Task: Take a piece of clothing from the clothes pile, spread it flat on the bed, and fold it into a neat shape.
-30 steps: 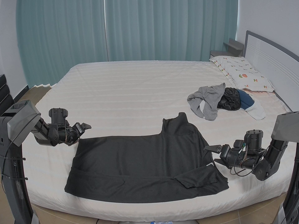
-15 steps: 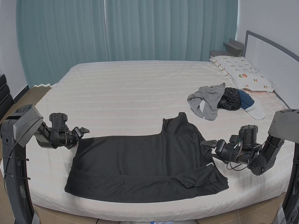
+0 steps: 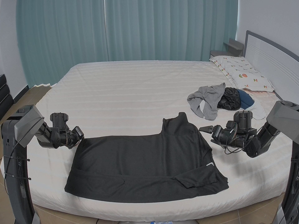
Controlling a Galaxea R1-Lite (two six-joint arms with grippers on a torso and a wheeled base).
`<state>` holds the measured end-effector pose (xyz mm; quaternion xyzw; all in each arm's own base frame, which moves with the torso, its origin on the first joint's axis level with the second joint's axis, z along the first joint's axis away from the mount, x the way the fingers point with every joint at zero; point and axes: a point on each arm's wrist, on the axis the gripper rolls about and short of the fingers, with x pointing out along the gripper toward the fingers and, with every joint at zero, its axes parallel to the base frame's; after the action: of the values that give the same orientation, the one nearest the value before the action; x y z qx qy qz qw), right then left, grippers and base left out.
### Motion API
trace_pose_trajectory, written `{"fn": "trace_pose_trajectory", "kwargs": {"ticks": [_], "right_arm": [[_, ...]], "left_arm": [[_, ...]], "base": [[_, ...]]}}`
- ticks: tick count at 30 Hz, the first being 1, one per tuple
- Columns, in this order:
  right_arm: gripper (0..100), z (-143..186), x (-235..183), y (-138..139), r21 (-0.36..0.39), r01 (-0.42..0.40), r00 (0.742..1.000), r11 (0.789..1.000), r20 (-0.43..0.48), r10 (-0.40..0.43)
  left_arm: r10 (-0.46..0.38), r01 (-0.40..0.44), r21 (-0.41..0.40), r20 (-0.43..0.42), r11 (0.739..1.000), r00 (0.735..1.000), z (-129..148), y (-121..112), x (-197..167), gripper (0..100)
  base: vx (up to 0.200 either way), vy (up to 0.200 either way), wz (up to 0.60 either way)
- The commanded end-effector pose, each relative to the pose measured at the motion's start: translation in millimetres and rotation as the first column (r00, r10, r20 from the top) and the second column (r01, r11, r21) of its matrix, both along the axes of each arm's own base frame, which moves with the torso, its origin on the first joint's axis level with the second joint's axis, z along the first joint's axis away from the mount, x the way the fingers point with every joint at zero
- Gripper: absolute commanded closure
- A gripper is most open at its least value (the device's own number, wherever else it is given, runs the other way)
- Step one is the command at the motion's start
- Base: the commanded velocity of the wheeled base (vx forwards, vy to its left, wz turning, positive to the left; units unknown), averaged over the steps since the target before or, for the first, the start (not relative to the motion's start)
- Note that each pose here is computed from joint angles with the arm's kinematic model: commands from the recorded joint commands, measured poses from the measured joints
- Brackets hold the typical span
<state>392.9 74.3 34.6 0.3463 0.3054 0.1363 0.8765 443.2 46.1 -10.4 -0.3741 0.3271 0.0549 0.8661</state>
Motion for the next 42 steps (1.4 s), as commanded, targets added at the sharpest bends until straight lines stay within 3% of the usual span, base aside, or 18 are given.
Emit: {"fn": "trace_pose_trajectory", "kwargs": {"ticks": [1,6,12,23,24,31,42], "right_arm": [[0,-28.0,50.5,8.5,-0.075,0.026,0.999,0.997,-0.027,-0.028],[0,-30.1,76.7,12.6,-0.109,0.025,0.999,0.994,-0.025,-0.028],[0,-55.8,108.4,21.8,-0.141,0.054,0.997,0.989,-0.039,-0.060],[0,-63.9,128.2,24.5,-0.129,0.066,0.998,0.989,0.013,-0.065],[100,-66.2,129.3,24.7,-0.130,0.065,0.998,0.989,0.007,-0.065],[100,-61.2,129.8,24.0,-0.122,0.073,0.997,0.990,0.004,-0.073],[100,-21.9,121.4,13.1,-0.100,0.119,0.992,0.988,0.042,-0.116]], "left_arm": [[0.063,-0.061,-0.065,0.032,0.996,0.997,22.1,3.7,-1.6,100],[0.066,-0.064,-0.070,0.026,0.996,0.997,24.2,3.9,-4.6,100],[0.064,-0.062,-0.069,0.022,0.996,0.998,24.8,2.9,-7.7,100],[0.064,-0.062,-0.069,0.017,0.996,0.998,24.0,2.8,-8.4,100],[0.065,-0.064,-0.068,0.016,0.996,0.998,23.6,2.8,-8.7,100],[0.075,-0.074,-0.059,0.008,0.995,0.997,21.7,3.0,-9.1,100],[0.113,-0.112,-0.031,0.024,0.993,0.993,32.5,4.1,-14.1,100]], "base": [[0.000,0.000,0.00],[0.000,0.000,0.00],[0.000,0.000,0.00],[0.000,0.000,0.00],[0.000,0.000,0.00],[0.000,0.000,0.00],[0.000,0.000,0.00]]}}
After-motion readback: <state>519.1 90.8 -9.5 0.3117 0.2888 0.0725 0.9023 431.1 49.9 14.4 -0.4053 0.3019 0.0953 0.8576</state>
